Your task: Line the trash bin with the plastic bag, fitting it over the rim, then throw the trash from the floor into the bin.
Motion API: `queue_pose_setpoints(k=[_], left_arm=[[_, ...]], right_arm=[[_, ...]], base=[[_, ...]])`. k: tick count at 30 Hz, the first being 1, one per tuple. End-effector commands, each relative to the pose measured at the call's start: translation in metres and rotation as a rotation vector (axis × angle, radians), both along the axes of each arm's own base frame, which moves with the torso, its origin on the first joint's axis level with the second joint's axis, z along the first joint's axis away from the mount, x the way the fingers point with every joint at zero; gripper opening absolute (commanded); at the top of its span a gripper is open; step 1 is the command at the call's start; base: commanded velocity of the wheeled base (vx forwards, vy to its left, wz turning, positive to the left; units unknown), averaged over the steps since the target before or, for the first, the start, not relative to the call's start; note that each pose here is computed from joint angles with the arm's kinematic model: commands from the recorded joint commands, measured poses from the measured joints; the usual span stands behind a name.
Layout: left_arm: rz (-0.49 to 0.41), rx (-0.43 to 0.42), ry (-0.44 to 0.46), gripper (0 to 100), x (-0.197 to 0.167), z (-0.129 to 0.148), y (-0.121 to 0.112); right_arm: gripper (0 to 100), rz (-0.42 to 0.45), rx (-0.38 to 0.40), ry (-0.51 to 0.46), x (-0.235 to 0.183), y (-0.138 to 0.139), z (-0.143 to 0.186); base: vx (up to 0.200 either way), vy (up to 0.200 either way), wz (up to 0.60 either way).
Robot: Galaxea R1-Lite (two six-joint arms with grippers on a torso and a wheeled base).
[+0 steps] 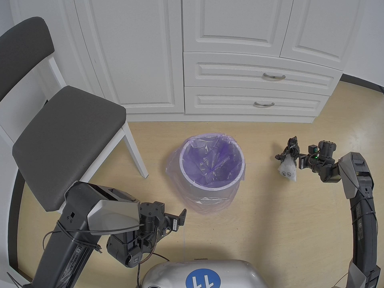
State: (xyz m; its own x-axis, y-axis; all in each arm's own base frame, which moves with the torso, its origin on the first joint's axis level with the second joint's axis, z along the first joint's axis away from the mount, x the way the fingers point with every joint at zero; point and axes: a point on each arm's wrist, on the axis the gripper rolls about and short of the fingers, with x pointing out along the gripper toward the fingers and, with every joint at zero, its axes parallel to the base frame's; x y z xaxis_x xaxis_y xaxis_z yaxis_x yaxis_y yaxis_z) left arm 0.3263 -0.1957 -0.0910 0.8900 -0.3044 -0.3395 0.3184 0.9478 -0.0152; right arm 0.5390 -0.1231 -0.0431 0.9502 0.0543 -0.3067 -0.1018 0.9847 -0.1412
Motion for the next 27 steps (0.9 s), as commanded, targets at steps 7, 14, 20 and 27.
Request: queue_pose_setpoints(k=[7,14,20,27], left_arm=[[0.008,-0.007,-0.001,100,0.002,0.0,0.001],[0.002,0.005,-0.004,100,0.001,-0.001,0.0],[-0.001,0.01,-0.004,100,-0.001,-0.001,-0.002],[-0.005,0.017,-0.007,100,-0.001,-0.001,-0.002]], right_arm=[[0,0.007,-0.007,-0.01,-0.039,-0.01,0.046],[0,0.087,0.035,-0.016,-0.056,0.027,0.085],[0,0.149,0.134,0.034,-0.082,0.077,0.107],[100,0.141,0.134,0.046,-0.069,0.078,0.078]], base=[[0.0,0.0,0.0],[0.0,0.0,0.0],[0.0,0.0,0.0],[0.0,0.0,0.0]])
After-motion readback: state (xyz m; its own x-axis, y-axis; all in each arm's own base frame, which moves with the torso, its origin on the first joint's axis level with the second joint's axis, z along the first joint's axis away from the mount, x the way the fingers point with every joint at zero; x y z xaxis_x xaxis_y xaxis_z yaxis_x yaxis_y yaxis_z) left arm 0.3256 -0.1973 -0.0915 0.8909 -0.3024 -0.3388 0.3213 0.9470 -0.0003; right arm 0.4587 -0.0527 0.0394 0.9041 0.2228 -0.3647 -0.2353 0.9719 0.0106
